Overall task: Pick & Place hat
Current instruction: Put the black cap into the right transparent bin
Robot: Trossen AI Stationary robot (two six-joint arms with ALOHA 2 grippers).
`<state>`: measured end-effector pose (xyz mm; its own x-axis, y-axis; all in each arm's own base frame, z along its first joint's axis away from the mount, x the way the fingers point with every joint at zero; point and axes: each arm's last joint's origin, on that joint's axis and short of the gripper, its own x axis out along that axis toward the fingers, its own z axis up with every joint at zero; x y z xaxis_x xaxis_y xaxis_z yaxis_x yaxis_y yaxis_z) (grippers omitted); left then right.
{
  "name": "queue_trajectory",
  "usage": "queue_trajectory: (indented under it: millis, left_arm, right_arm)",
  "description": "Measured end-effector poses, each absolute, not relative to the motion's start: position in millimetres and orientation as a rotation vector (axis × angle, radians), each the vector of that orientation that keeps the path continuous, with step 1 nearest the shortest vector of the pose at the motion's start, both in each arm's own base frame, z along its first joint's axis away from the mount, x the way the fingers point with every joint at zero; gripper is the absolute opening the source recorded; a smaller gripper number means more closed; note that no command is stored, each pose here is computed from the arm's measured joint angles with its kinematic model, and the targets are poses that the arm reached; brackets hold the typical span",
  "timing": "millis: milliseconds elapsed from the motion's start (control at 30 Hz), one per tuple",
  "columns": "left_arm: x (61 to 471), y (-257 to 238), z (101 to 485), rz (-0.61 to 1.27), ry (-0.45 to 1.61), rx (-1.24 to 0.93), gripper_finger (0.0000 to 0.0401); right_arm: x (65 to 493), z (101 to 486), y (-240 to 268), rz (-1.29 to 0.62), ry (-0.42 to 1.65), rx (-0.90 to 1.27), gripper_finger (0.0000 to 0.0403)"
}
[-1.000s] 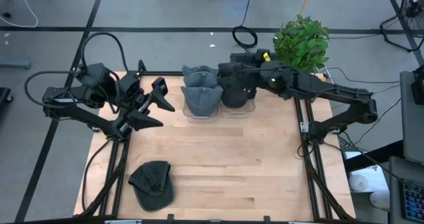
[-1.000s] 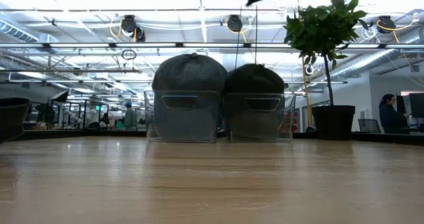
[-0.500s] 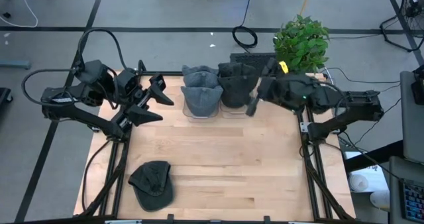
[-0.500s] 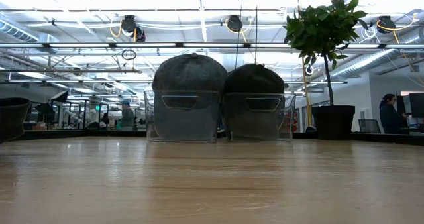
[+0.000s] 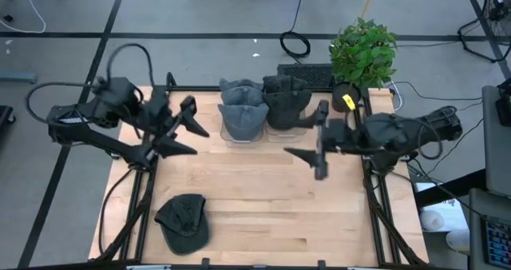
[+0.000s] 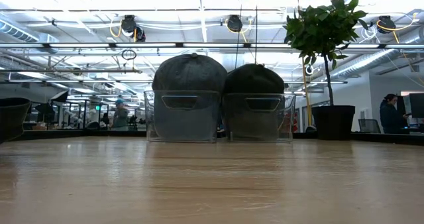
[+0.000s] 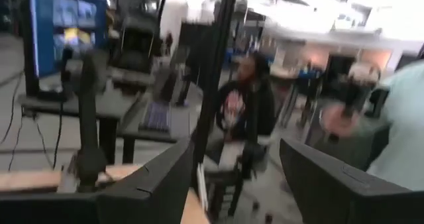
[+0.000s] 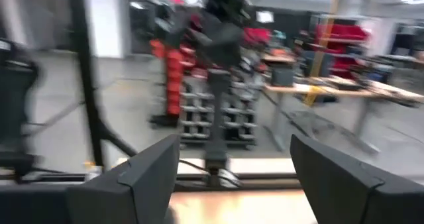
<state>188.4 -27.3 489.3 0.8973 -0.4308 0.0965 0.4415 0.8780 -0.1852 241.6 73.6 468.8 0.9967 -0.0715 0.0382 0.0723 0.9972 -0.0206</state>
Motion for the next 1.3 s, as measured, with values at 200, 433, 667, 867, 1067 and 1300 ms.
queue_trajectory:
  millis: [200,433,667,867,1067,1300]
  left_arm:
    - [202,-35,474,-0.473,0.077,-0.211,0.0239]
    - [225,-54,449,-0.496,0.263,-0.228,0.0239]
    - [252,-71,410,-0.497,0.534,-0.222,0.0239]
    - [263,-83,385,-0.579,0.696,-0.146,0.0239]
    - [273,-95,359,-0.657,0.842,-0.065,0.0239]
    - [288,-114,322,-0.744,1.001,0.065,0.0239]
  right_arm:
    - [221,477,92,0.05,-0.066,0.056,0.0279]
    - [193,486,104,0.16,-0.091,0.143,0.0279]
    - [180,488,118,0.25,-0.084,0.17,0.0279]
    - [175,483,128,0.298,-0.055,0.158,0.0279]
    - [179,461,138,0.318,0.001,0.13,0.0279]
    - [194,410,150,0.311,0.026,0.118,0.0279]
